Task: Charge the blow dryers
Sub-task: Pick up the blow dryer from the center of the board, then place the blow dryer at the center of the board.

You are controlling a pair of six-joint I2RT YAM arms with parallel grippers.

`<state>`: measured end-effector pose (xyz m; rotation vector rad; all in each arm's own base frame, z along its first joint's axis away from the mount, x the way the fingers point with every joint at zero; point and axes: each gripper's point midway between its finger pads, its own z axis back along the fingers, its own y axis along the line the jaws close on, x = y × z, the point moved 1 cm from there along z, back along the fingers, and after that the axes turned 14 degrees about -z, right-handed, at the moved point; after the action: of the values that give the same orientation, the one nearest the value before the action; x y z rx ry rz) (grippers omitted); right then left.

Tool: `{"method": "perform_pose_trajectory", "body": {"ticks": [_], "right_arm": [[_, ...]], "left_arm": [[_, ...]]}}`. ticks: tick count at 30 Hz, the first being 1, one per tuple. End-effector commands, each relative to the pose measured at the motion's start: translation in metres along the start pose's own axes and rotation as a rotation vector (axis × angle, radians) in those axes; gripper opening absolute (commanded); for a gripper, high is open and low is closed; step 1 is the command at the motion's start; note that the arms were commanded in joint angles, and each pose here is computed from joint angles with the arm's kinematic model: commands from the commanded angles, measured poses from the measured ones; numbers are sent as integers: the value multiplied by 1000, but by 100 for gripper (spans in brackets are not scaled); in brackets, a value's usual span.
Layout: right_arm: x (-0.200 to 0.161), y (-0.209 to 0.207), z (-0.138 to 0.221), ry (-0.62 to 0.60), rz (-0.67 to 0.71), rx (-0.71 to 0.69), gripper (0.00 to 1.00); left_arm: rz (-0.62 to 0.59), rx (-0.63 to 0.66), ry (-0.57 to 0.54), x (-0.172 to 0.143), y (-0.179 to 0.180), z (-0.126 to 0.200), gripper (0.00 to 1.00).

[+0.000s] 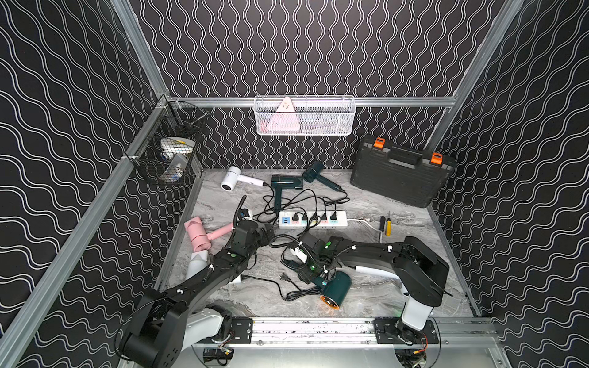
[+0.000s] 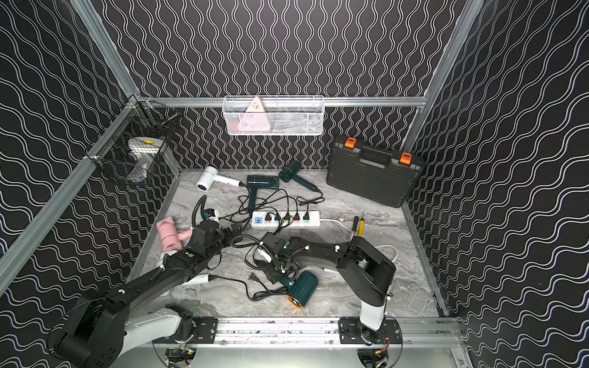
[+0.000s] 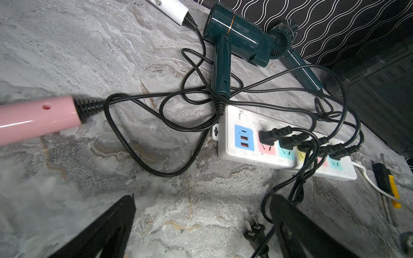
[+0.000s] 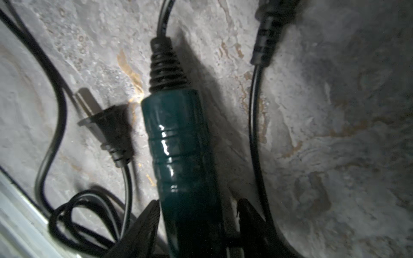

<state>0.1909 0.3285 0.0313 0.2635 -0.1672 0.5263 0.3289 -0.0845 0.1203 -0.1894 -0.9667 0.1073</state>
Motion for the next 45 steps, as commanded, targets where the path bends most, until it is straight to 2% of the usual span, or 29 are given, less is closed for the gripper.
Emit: {"method": "perform_pose_trajectory", "body": {"ticks": [1,3,10,14,20,29,39,45], "right_arm": [[-5,-10,-2,28,21,-62,50],[-7,-12,-3,33,25,-72,40],[7,-7,11,2,51,-72,14],[11,-8,20,-15,70,-92,4],[20,-17,45,-56,54,-101,2],[29,-48,88,-113,-75,-84,2],[12,-93,76,-67,-237,-137,3],[33,-102,91,-98,-205,-198,3]], "left_arm": [[11,0,-6,1,1,1,99],[10,-1,-5,1,0,1,99],[11,-2,-6,1,0,1,99],[11,0,-5,1,1,0,99],[11,2,-6,1,1,0,99],[9,6,-11,1,2,1,99],[11,2,-8,1,1,1,99],[12,1,-11,1,1,1,99]]}}
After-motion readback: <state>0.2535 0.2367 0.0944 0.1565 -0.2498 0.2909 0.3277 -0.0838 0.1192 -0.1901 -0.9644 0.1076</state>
